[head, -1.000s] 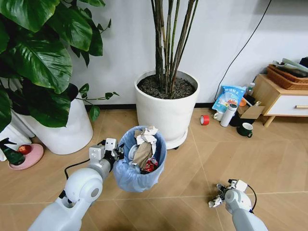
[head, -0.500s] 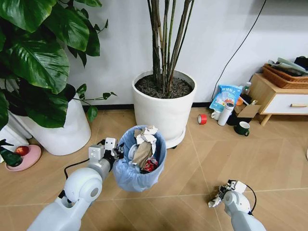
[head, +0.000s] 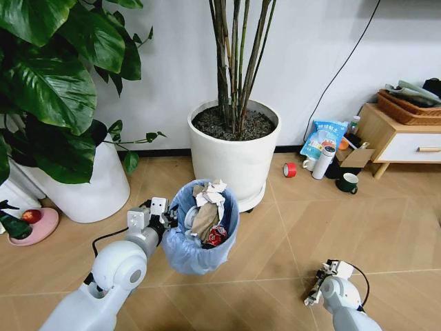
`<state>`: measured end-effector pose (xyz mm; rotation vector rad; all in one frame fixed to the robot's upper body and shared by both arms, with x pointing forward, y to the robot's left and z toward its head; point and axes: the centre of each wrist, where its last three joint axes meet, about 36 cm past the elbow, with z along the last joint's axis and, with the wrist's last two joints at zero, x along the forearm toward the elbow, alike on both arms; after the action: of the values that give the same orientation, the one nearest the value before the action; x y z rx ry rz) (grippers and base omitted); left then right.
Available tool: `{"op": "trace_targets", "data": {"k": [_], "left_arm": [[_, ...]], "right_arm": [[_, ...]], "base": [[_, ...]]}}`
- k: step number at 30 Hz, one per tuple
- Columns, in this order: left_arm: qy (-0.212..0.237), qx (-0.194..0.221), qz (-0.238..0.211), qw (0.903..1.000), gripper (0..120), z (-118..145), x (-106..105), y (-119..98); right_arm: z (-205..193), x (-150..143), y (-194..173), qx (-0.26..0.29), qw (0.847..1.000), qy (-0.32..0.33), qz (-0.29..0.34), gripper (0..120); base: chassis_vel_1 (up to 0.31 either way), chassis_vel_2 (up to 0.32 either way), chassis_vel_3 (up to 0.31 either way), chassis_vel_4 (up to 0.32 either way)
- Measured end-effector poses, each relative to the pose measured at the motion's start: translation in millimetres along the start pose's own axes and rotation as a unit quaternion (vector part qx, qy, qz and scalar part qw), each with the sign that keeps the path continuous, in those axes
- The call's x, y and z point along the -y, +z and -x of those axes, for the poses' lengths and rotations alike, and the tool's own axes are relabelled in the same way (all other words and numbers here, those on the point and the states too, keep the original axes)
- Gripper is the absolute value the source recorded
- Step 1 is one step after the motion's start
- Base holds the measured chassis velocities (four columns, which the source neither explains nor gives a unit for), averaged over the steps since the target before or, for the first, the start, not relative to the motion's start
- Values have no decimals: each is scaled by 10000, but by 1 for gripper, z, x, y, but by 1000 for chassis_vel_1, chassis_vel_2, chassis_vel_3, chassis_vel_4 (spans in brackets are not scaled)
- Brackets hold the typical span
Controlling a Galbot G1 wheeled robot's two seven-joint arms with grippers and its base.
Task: Pick up the trash bin and place the garbage on the floor into it.
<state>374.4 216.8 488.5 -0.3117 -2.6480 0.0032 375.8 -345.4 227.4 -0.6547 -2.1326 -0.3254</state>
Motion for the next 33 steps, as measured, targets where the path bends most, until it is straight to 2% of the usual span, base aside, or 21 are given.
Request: {"op": "trace_targets", "data": {"k": [3,6,13,17,18,19,22,23,24,25,26,30,31,33], "left_arm": [[8,5,-2,10000,0,-1,1,0],[11,10,-2,10000,0,-1,1,0],[18,8,-7,10000,0,-3,1,1],[5,-23,-8,10000,0,-3,2,4],[9,-29,-6,10000,0,-4,2,4],[9,-29,-6,10000,0,-4,2,4],[21,-47,16,10000,0,-3,3,5],[21,-47,16,10000,0,-3,3,5],[23,-53,19,10000,0,-3,3,5],[28,-78,28,10000,0,-2,2,6],[28,-78,28,10000,0,-2,2,6],[40,-159,47,9999,0,3,0,7],[40,-159,47,9999,0,3,0,7],[84,-209,44,9997,0,7,1,7]], "right_arm": [[-8,3,-8,207,9998,30,-61,0],[-11,4,-12,298,9995,49,-97,0],[-35,6,-35,967,9948,-106,-301,0],[-90,0,-80,2050,9739,-890,-407,0],[-105,-3,-90,2267,9670,-1071,-445,0],[-105,-3,-90,2267,9670,-1071,-445,0],[-151,-10,-115,2865,9425,-1592,-656,0],[-151,-10,-115,2865,9425,-1592,-656,0],[-162,-13,-121,3000,9354,-1724,-724,0],[-187,-18,-131,3287,9187,-2013,-858,0],[-187,-18,-131,3287,9187,-2013,-858,0],[-250,-37,-148,3825,8679,-3016,-976,0],[-250,-37,-148,3825,8679,-3016,-976,0],[-273,-47,-150,3972,8359,-3658,-982,0]], "base": [[0,0,0,0],[0,0,0,0],[0,0,0,0],[0,0,0,0],[0,0,0,0],[0,0,0,0],[0,0,0,0],[0,0,0,0],[0,0,0,0],[0,0,0,0],[0,0,0,0],[0,0,0,0],[0,0,0,0],[0,0,0,0]]}}
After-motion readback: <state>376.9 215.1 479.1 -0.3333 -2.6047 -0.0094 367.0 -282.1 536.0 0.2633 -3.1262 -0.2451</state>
